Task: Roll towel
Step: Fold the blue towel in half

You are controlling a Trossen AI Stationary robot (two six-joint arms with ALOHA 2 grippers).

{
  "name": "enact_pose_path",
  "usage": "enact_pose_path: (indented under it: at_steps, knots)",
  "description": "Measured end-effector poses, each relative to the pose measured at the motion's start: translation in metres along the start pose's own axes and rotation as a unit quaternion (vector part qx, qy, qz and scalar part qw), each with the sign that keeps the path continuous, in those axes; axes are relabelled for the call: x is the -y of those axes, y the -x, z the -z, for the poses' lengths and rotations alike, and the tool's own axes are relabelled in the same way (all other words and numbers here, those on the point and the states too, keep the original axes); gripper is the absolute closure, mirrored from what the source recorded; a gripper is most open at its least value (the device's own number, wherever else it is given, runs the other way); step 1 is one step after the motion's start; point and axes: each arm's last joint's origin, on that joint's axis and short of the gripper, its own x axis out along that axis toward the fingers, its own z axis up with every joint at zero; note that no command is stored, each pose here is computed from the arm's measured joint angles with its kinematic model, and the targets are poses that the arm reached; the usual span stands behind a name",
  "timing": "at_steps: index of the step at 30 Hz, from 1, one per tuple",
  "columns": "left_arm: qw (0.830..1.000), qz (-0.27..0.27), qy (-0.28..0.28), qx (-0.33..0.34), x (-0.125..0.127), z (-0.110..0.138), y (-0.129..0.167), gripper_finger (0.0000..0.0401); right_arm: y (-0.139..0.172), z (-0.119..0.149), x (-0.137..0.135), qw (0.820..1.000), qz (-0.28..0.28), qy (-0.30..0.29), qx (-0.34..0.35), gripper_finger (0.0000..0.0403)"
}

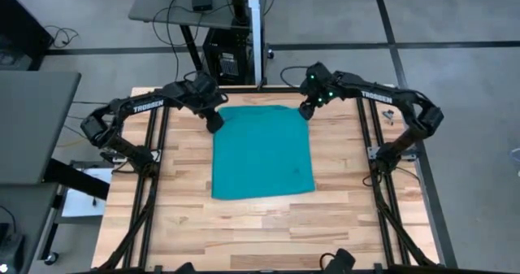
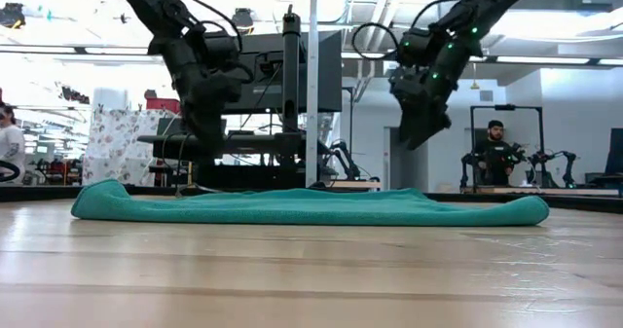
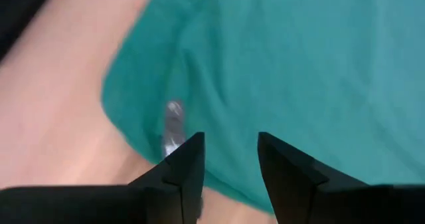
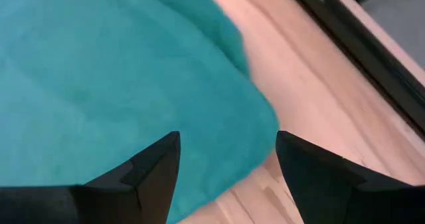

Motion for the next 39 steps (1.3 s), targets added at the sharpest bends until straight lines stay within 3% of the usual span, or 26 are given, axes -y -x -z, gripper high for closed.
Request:
enact_pose_path:
  at_steps: [4,9,17,39]
  knots:
    - [1.0,-0.011,0.001,0.01,-0.009,-0.003,-0.005,0.0275,-0.012,0.001,0.014,1.0,0.01,-0.013,-0.007,0.0163]
    - [0.998,-0.011,-0.039,-0.05,-0.019,0.001,-0.043,0.0269,-0.027,0.006,0.029,0.999,0.009,-0.035,-0.035,0.0163]
    - [0.994,-0.033,-0.09,-0.06,-0.028,-0.016,-0.072,0.0267,-0.032,0.01,0.031,0.998,0.004,-0.032,-0.051,0.0163]
    - [0.988,-0.011,-0.127,-0.089,-0.027,-0.011,-0.086,0.0267,-0.032,0.008,0.033,0.999,0.005,-0.025,-0.04,0.0164]
